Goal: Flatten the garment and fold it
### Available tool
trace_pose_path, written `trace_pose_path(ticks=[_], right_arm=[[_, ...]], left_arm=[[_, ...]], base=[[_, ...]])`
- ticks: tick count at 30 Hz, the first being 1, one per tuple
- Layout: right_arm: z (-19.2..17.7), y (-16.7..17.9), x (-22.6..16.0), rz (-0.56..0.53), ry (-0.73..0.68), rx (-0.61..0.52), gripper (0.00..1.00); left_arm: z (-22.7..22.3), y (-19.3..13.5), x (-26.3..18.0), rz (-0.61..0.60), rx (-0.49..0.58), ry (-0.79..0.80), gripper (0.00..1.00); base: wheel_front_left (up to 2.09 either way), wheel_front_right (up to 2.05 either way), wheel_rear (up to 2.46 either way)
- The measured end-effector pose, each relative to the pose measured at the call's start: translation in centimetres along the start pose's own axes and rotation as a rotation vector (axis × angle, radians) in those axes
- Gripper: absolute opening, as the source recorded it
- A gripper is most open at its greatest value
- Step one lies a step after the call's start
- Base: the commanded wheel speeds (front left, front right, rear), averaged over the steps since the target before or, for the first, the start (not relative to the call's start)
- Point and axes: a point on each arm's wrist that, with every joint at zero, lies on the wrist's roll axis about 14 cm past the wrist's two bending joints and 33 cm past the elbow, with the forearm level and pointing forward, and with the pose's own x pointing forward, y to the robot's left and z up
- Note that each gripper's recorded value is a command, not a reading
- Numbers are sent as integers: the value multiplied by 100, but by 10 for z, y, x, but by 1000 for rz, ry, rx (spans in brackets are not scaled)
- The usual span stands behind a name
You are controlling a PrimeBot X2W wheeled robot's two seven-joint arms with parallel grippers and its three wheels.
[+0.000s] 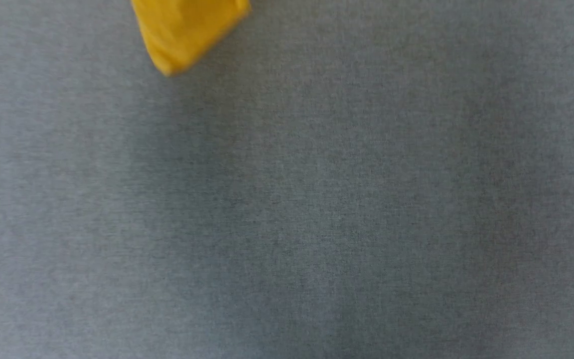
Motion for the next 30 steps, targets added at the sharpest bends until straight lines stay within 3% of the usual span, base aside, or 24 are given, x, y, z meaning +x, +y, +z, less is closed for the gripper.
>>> trace_pose_path(ticks=[7,14,18,23,30], right_arm=[[-10,-2,26,-38,-107,18,0],[-79,20,21,13,37,21,0],[-126,43,-4,79,165,47,0],[-180,79,-59,182,349,108,0],[-222,99,-158,251,589,246,0]], left_arm=[[-23,17,12,40,-10,-120,0],[-103,32,-16,46,6,91,0],[-163,47,-70,64,42,320,0],[-218,60,-170,83,71,658,0],[-235,34,-322,120,-86,1075,0]], base=[[0,0,0],[0,0,0],[0,0,0],[0,0,0],[0,0,0]])
